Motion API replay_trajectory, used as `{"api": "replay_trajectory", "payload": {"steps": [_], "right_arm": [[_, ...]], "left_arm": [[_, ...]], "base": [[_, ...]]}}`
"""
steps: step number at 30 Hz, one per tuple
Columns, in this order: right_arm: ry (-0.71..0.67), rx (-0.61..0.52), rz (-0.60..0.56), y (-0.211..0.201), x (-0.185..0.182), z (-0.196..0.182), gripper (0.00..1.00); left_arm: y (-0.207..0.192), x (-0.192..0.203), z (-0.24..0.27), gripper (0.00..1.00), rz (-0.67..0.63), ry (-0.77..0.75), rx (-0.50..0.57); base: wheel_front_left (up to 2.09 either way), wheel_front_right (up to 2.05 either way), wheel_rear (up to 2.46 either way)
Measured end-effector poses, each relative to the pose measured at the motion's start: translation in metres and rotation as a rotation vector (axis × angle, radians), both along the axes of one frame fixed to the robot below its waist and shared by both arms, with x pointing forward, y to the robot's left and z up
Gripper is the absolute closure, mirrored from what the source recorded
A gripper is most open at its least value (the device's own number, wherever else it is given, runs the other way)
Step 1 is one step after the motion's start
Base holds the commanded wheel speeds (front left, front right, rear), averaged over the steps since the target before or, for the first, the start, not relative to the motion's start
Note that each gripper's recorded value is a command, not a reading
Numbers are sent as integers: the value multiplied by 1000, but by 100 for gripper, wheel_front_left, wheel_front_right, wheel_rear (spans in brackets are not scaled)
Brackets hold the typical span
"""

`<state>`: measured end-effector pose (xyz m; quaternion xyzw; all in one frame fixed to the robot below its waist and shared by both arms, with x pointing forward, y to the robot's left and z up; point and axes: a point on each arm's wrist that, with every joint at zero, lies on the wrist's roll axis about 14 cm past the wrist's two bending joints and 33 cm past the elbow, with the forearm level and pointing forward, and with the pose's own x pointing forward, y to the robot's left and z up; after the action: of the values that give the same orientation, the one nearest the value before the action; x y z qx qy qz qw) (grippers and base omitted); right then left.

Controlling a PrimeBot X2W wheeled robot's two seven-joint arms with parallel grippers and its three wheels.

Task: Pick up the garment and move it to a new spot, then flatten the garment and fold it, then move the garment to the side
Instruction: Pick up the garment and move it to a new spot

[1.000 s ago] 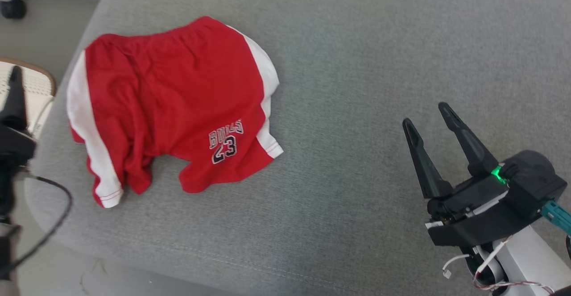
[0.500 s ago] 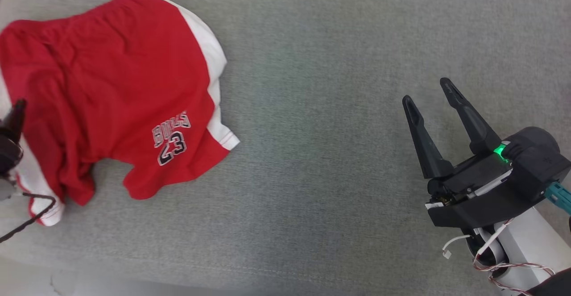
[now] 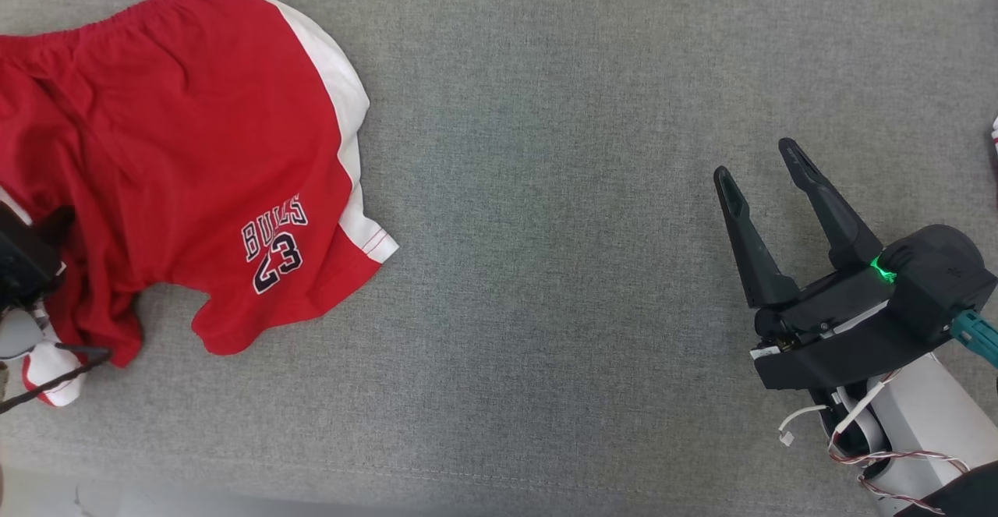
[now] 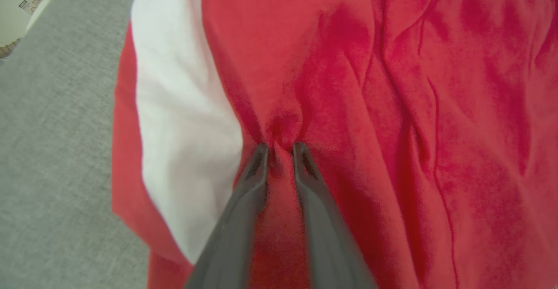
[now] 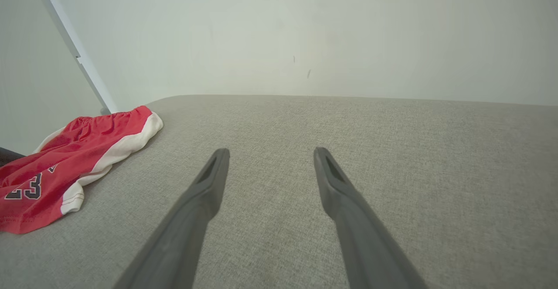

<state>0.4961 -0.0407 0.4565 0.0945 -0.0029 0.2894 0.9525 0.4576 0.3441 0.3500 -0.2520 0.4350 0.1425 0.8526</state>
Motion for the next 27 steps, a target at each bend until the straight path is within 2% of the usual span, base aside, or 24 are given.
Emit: {"api": "replay_trajectory", "payload": {"steps": [10,21,27], "right_arm": [[-17,1,7,4,-4,11,0],[-44,12,-1,7,-15,35,0],[-50,31,-31,1,-28,49,0]], "left_arm": [[-4,1,16,100,-17,-42,16],[-26,36,91,100,-167,-279,116],[-57,48,141,100,-283,-425,154]], "base": [[0,0,0],[0,0,0],[0,0,0]]}}
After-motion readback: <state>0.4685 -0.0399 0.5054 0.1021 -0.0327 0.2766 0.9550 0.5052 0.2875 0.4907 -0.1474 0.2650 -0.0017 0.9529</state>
